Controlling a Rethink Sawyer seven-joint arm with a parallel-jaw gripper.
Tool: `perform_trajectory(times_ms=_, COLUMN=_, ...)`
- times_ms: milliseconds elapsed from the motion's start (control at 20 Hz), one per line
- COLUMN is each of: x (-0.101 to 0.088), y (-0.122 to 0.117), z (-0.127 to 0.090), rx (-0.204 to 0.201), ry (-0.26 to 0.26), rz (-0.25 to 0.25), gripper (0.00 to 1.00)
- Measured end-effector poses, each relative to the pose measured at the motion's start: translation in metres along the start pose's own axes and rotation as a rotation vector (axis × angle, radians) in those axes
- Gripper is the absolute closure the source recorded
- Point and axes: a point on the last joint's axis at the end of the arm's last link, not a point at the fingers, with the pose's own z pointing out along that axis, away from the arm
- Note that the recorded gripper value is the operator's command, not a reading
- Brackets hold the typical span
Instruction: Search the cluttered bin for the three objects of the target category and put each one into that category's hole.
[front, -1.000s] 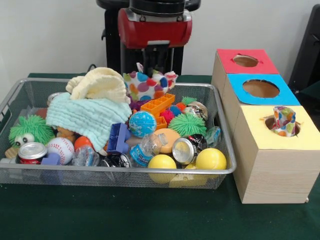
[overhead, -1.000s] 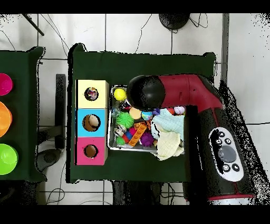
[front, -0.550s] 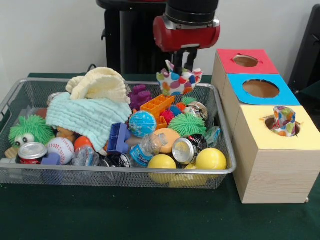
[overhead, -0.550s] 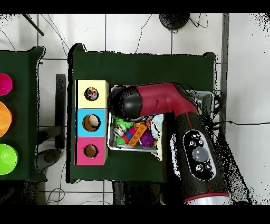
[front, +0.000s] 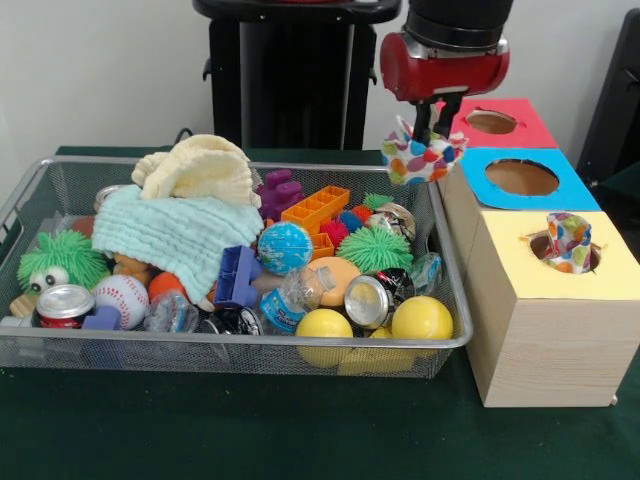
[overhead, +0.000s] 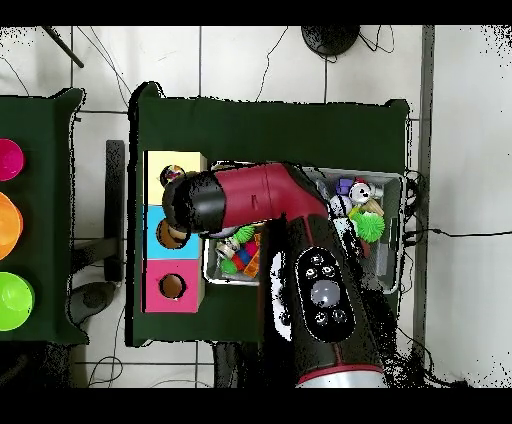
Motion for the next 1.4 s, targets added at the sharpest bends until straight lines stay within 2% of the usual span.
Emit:
perform_trajectory(times_ms=250, x=-0.001, y=0.014, z=0.001, rx=-0.004, ry=0.009, rz=0.032, gripper=1.0)
perform_trajectory(times_ms=550, x=-0.004, y=0.03, z=0.015, rx=-0.01, ry=0.026, rz=0.062, gripper=1.0)
perform_trajectory(times_ms=1000, x=-0.01, y=0.062, z=0.053, rx=-0.004, ry=-0.001, rz=0.075, gripper=1.0)
perform_trajectory(times_ms=1400, x=-0.013, y=0.065, z=0.054, rx=0.011, ry=-0.001, rz=0.123, gripper=1.0)
